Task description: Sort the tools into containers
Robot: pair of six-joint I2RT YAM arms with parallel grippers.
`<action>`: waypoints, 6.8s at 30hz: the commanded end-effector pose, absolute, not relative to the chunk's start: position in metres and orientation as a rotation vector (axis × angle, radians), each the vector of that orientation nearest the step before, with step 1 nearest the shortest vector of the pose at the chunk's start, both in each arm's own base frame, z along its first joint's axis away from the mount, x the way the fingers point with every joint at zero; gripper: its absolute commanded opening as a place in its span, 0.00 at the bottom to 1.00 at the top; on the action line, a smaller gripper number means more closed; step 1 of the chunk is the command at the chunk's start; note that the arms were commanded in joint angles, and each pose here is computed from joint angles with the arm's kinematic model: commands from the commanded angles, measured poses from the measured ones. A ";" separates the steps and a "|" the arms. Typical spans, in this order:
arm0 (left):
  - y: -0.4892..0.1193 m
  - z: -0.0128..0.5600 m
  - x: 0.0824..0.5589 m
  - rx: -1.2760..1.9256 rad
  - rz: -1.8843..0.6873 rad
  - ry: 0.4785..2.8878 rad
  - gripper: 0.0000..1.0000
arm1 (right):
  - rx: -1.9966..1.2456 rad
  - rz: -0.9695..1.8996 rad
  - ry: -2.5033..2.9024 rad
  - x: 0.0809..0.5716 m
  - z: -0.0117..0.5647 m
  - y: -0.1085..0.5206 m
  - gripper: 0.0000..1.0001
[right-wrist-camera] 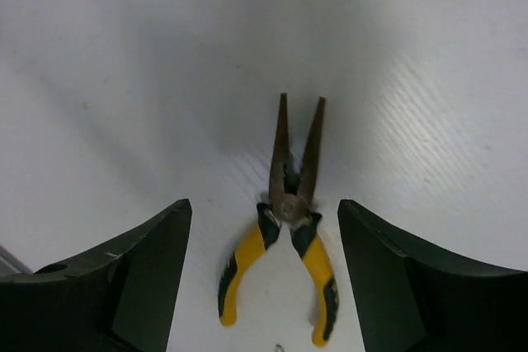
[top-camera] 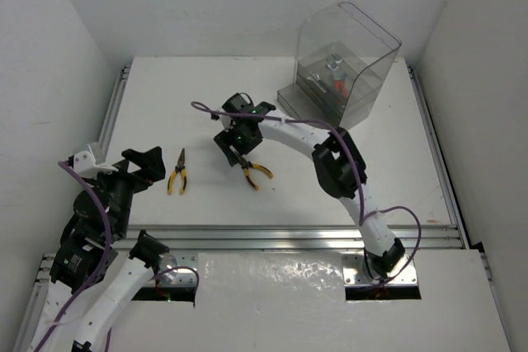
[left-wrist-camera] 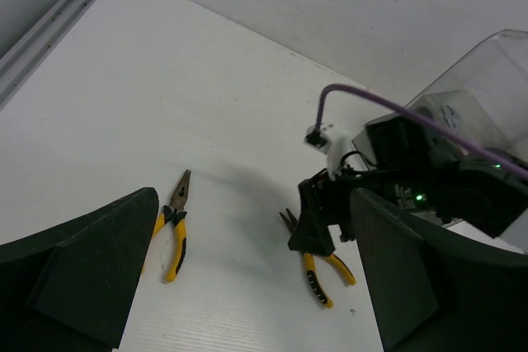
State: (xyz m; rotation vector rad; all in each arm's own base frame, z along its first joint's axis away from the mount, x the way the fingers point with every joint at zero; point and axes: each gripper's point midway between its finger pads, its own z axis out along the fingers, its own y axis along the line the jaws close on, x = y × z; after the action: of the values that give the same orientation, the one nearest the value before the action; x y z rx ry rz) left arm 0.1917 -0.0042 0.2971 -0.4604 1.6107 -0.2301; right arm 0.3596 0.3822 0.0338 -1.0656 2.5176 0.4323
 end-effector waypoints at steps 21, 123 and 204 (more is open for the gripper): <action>-0.002 0.307 0.189 -0.470 -0.249 1.564 1.00 | -1.318 0.092 2.516 0.341 -0.012 0.379 0.44; -0.017 -0.031 0.322 -0.583 -0.026 2.971 0.00 | -0.787 0.987 2.070 0.250 0.198 0.277 0.99; -0.047 0.193 0.282 -0.290 -0.160 2.115 0.99 | -0.774 -0.452 2.284 0.519 0.123 0.135 0.53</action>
State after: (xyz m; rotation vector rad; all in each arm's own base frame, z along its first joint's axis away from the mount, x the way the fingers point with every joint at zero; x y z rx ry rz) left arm 0.2754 -0.0377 0.1821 -0.3395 2.1551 -0.1119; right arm 0.4962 0.1351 0.0767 -0.8480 2.3819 -0.3936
